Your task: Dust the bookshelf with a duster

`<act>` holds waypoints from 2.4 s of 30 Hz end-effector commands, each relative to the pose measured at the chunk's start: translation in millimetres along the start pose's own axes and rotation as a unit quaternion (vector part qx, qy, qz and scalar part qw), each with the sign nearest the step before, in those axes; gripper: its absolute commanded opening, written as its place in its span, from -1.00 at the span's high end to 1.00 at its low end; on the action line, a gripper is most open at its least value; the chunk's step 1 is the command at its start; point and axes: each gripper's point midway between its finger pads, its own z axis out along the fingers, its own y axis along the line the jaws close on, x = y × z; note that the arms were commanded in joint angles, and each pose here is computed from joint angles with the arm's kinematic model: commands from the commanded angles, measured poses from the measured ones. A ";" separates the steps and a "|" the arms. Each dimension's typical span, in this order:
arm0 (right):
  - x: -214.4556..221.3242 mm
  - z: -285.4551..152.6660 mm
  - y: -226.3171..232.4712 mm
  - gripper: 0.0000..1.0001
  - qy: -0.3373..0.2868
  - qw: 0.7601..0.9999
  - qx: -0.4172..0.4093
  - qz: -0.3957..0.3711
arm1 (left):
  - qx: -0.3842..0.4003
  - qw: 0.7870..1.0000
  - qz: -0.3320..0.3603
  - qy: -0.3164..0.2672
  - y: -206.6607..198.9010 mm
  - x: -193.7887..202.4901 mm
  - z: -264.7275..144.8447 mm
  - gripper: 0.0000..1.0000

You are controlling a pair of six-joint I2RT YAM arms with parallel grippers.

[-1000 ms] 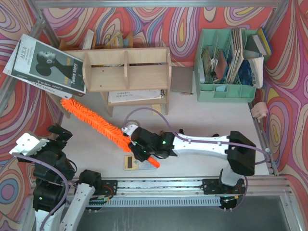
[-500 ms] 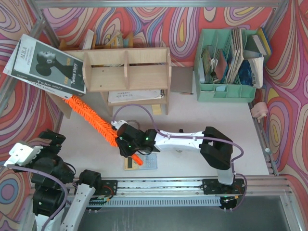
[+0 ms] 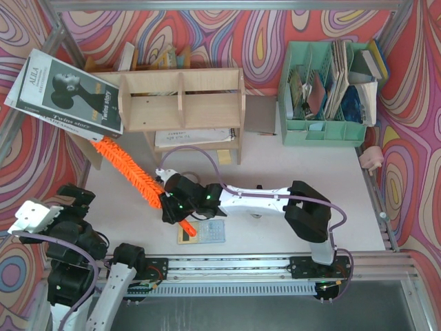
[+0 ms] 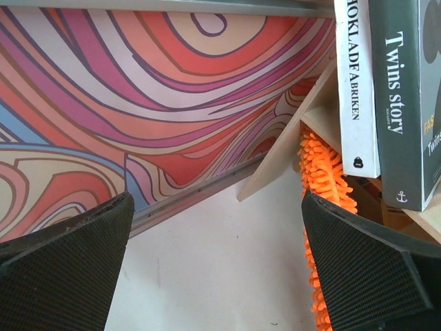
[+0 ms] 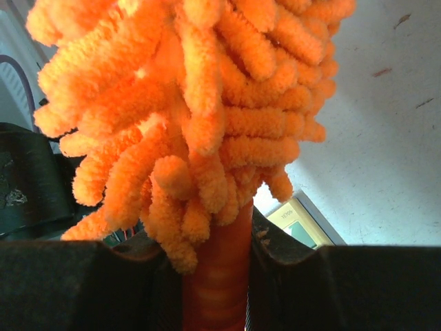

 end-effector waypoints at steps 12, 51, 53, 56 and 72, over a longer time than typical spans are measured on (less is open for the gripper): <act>-25.2 -59.2 -18.4 1.00 -0.118 0.989 0.059 0.071 | 0.014 1.000 0.001 -0.002 -5.3 0.1 0.2 -0.97; -15.1 -67.9 -8.4 1.00 -0.130 0.979 0.136 0.073 | 0.021 0.999 0.022 0.012 -15.2 6.6 4.0 -0.97; -14.5 -69.2 -13.4 1.00 -0.133 0.978 0.139 0.083 | 0.021 1.000 0.021 0.012 -14.8 6.5 3.8 -0.97; -16.7 -70.9 -15.4 1.00 -0.138 0.977 0.139 0.085 | 0.022 0.999 0.021 0.012 -15.5 6.4 4.0 -0.97; -22.9 -34.1 42.0 1.00 -0.098 0.994 0.033 -0.018 | 0.032 0.999 0.029 0.017 -21.4 9.2 5.1 -0.97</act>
